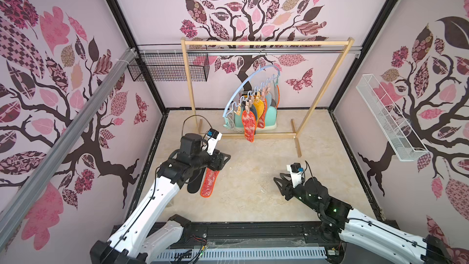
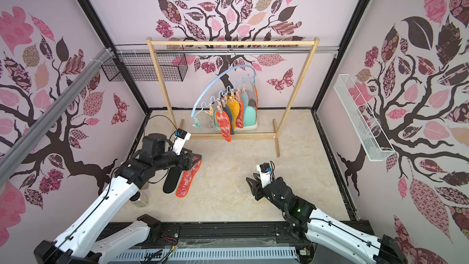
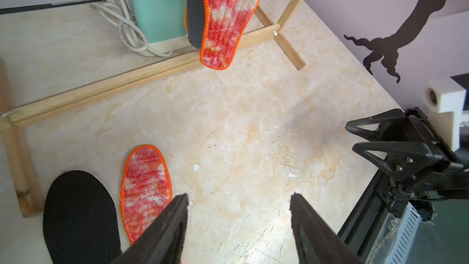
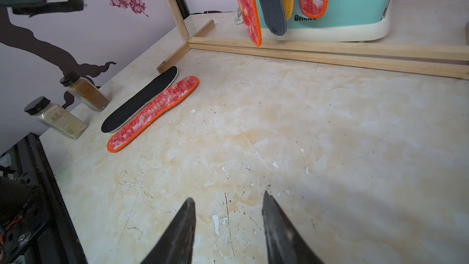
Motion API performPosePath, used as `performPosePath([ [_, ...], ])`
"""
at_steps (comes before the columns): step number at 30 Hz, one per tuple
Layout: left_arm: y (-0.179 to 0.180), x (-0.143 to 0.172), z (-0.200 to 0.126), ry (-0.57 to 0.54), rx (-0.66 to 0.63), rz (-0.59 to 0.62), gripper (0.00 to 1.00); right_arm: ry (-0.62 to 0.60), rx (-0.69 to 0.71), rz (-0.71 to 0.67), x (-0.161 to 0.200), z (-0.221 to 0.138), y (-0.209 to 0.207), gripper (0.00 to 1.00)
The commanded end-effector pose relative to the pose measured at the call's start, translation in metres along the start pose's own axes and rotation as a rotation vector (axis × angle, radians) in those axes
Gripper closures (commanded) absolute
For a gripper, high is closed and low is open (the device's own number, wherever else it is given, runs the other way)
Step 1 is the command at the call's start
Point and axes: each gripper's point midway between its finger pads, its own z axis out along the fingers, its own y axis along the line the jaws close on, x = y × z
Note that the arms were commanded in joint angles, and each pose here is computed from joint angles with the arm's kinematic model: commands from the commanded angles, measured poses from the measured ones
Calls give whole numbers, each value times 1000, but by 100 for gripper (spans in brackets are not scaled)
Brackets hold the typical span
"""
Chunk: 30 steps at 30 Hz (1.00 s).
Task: Take the shoe insoles off the hanger
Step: Remove the insole from the hanger.
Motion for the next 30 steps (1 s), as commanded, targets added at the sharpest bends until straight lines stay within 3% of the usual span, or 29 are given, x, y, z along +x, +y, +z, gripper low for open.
performPosePath([
  [1,4,9,-19,-67,-51,-49,32,-3,14,-19,0,-1,-2,54],
  [9,13,18,-44,-190,-131,-65,32,-21,39,-35,-4,-4,-7,54],
  [30,8,29,-42,-143,-139,-46,32,-21,51,-37,-2,-5,-10,53],
])
